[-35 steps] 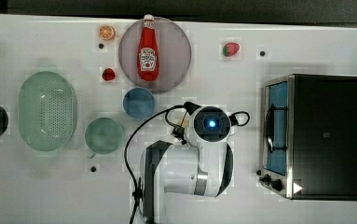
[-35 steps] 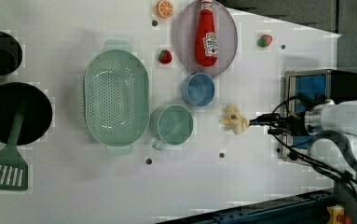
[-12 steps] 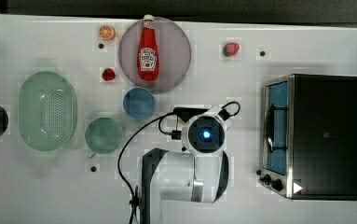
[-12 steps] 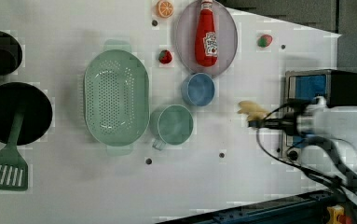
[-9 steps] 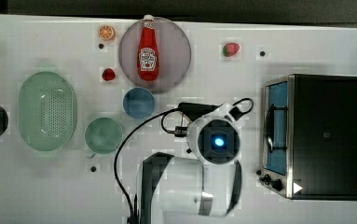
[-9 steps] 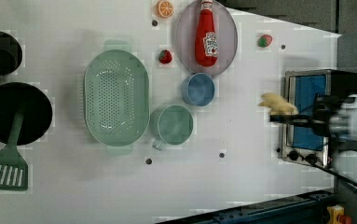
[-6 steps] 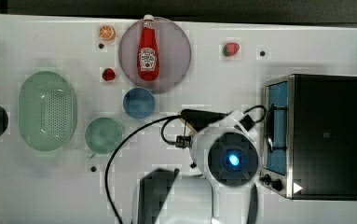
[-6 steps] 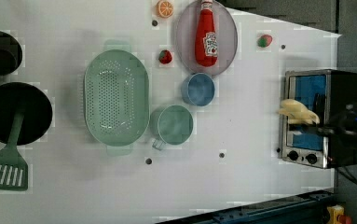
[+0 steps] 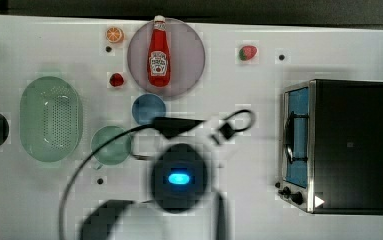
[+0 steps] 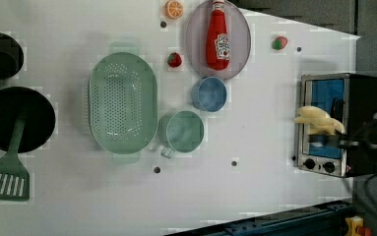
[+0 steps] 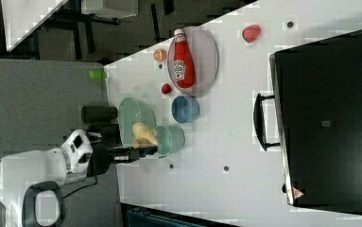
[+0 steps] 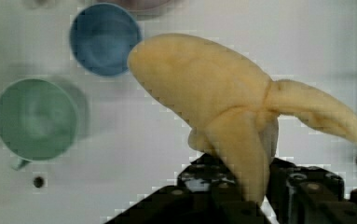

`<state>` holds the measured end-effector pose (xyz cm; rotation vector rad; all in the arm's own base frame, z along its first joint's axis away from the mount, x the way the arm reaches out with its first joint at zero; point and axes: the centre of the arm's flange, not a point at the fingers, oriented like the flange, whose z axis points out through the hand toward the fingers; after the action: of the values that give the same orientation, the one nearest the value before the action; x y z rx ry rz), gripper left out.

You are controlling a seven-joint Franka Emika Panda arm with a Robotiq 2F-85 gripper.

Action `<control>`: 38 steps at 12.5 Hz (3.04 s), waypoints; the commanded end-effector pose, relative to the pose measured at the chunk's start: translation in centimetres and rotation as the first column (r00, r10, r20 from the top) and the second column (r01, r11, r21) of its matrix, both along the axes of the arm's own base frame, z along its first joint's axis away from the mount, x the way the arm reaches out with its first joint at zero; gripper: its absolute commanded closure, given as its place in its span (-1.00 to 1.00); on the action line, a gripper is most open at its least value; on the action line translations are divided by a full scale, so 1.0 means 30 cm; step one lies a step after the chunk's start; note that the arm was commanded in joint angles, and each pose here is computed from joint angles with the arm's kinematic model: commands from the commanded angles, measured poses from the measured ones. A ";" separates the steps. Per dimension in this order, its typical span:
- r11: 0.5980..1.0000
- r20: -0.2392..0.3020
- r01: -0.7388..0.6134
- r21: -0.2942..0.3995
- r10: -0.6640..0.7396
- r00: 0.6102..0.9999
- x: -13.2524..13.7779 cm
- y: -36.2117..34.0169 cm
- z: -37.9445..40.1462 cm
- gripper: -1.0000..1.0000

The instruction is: Pick Banana and place it in mug.

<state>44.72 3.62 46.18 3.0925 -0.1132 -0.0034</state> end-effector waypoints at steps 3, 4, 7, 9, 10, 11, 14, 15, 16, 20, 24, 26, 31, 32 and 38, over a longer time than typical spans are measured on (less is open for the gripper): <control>0.977 -0.095 0.213 0.016 -0.211 0.973 -0.092 0.481 -0.168 0.46; 0.970 -0.087 0.240 0.030 -0.237 0.968 -0.088 0.525 -0.195 0.46; 0.961 -0.077 0.270 0.064 -0.265 0.961 -0.051 0.594 -0.309 0.46; 0.959 -0.108 0.274 0.070 -0.266 0.958 -0.034 0.614 -0.410 0.46; 0.957 -0.111 0.276 0.085 -0.266 0.957 -0.019 0.623 -0.461 0.46; 0.955 -0.111 0.276 0.105 -0.265 0.958 -0.006 0.637 -0.515 0.46; 0.948 -0.101 0.281 0.149 -0.268 0.958 0.017 0.657 -0.654 0.46; 0.942 -0.115 0.301 0.149 -0.286 0.951 0.016 0.658 -0.690 0.38; 0.929 -0.095 0.327 0.172 -0.314 0.944 0.035 0.663 -0.696 0.18; 0.904 -0.070 0.391 0.173 -0.385 0.920 0.049 0.650 -0.637 -0.87; 0.903 0.021 0.379 0.199 -0.391 0.920 0.059 0.635 -0.423 -1.00; 0.894 0.074 0.399 0.203 -0.420 0.904 0.062 0.572 -0.255 -1.00; 0.825 0.031 0.545 0.149 -0.555 0.832 0.003 0.256 0.211 -1.00; 0.804 0.014 0.575 0.151 -0.583 0.812 -0.008 0.179 0.292 -1.00; 0.775 0.098 0.629 0.062 -0.631 0.769 -0.014 -0.206 0.511 -1.00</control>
<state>43.83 -2.97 63.72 2.9323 -1.3158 0.2147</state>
